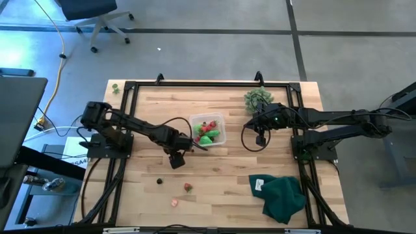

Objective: Pick and placing Produce into tupperware
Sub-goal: Put the pink peach into the transparent bin

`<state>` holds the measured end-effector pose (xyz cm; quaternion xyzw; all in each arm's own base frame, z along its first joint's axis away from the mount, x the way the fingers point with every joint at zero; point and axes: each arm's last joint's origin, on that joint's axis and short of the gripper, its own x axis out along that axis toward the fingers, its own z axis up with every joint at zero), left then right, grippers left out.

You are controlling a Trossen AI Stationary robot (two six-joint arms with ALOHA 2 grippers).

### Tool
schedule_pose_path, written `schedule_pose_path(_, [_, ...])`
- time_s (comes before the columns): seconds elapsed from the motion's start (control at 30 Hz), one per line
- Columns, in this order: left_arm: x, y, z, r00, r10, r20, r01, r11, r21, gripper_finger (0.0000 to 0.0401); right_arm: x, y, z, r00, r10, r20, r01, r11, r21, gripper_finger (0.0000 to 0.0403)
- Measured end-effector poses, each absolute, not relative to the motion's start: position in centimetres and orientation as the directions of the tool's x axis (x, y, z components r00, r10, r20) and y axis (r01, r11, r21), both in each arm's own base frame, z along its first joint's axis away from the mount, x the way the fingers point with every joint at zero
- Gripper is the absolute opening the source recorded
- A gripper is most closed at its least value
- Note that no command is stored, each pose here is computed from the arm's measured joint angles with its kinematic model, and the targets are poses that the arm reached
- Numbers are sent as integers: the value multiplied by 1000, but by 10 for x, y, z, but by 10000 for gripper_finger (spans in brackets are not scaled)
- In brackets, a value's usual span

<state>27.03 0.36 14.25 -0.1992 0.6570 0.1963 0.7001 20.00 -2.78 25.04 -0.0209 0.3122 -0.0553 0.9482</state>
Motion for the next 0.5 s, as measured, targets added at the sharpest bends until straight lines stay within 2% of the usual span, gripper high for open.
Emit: schedule_pose_path(0.5, [272, 4, 139, 58, 12, -998, -537, 843, -21, 200, 200, -28, 250, 799, -118, -590, 92, 993, -74, 2])
